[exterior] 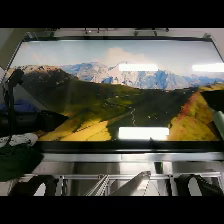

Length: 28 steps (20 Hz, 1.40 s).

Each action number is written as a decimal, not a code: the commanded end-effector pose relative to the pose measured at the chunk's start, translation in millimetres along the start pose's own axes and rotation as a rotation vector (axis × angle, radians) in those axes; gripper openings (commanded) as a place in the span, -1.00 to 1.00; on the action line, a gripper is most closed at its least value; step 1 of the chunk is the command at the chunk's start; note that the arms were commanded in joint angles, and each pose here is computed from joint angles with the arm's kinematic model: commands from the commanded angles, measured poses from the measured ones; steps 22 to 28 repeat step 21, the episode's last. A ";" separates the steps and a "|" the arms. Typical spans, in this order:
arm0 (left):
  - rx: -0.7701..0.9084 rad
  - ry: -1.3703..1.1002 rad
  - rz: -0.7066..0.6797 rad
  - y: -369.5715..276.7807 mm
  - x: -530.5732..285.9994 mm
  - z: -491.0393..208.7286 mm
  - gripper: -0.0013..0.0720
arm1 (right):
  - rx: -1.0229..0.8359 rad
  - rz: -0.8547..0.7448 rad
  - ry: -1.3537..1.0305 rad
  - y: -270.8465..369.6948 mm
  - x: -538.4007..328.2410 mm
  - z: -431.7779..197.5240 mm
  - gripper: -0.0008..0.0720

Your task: Fold the shirts.

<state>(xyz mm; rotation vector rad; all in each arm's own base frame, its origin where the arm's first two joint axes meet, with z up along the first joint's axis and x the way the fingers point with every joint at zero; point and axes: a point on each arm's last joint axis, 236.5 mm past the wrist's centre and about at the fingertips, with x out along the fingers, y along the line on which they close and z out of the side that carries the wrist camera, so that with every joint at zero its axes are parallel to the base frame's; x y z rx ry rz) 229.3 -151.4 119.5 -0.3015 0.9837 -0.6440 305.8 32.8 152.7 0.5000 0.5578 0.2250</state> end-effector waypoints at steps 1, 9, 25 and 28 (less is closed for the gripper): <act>-0.019 -0.033 -0.003 -1.2 0.5 -14.9 -0.90 | -0.135 0.080 -0.100 32.9 -3.1 -20.9 -0.93; 0.034 -0.139 0.009 -13.0 -18.8 -8.4 -0.90 | -0.057 0.123 -0.062 36.0 8.8 -25.0 -0.93; 0.039 -0.156 0.016 -12.7 -20.8 -5.8 -0.90 | -0.058 0.123 -0.062 36.0 8.8 -25.0 -0.93; 0.039 -0.156 0.016 -12.7 -20.8 -5.8 -0.90 | -0.058 0.123 -0.062 36.0 8.8 -25.0 -0.93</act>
